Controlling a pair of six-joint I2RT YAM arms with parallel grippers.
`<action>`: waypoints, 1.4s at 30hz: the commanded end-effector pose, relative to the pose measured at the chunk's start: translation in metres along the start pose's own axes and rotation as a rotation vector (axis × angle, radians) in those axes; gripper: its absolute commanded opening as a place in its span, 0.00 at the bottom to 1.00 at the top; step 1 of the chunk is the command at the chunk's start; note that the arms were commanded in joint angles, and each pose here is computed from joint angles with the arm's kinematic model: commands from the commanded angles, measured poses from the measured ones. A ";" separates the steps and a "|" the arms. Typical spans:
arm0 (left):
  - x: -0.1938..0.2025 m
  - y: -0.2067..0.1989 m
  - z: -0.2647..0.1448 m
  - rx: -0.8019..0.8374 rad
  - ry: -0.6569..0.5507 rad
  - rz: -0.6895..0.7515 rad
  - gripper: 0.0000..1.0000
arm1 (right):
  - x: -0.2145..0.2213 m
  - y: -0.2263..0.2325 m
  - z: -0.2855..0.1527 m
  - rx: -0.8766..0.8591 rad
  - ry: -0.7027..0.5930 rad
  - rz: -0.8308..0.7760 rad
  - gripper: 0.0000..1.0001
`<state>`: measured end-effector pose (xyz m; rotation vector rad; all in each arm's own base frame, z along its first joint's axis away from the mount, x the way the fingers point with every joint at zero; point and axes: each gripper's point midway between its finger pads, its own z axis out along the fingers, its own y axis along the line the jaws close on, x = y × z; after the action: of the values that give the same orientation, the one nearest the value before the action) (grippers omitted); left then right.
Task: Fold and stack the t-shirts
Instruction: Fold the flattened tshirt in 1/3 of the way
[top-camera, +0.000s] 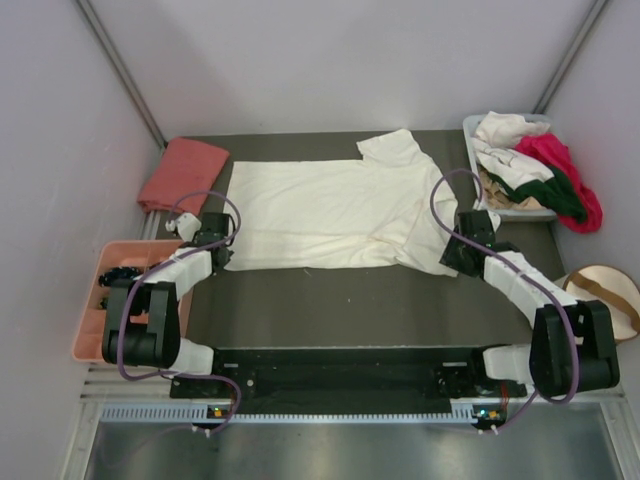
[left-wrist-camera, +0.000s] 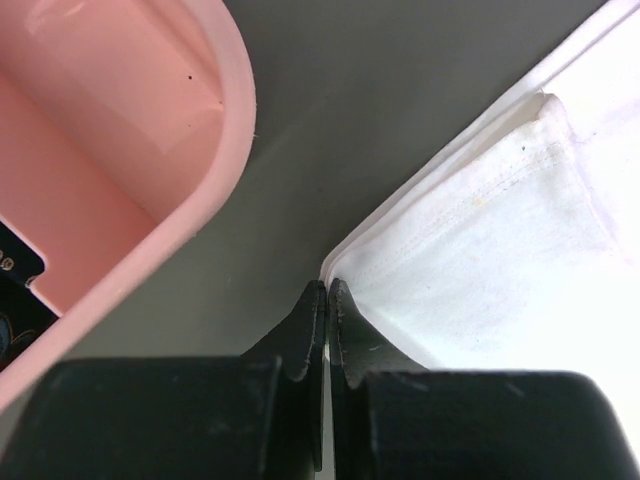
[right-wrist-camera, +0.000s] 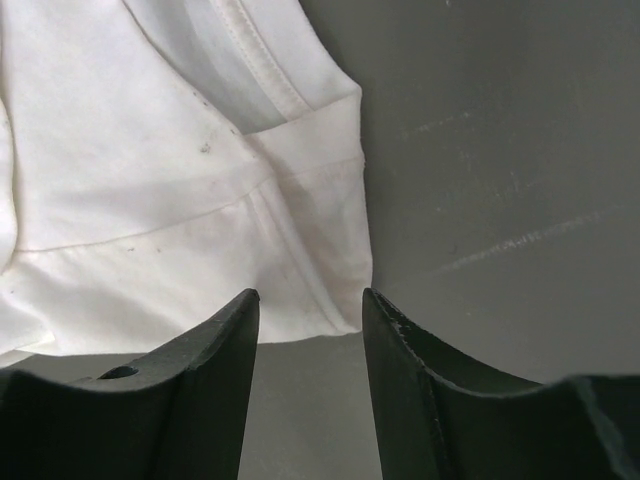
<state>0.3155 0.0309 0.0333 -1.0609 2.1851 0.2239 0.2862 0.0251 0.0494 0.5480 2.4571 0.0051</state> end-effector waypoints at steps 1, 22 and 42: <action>-0.009 0.011 -0.002 -0.032 -0.035 0.003 0.00 | -0.009 0.012 0.003 -0.045 -0.020 0.003 0.45; -0.013 0.025 -0.001 -0.077 -0.040 -0.006 0.00 | 0.000 -0.006 0.010 0.065 0.014 -0.001 0.00; -0.013 0.046 -0.006 -0.121 -0.049 -0.013 0.00 | -0.008 -0.041 -0.014 0.203 -0.029 0.038 0.00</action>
<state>0.2935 0.0499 0.0331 -1.1162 2.1822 0.2867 0.2665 0.0070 0.0413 0.6310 2.5009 -0.1312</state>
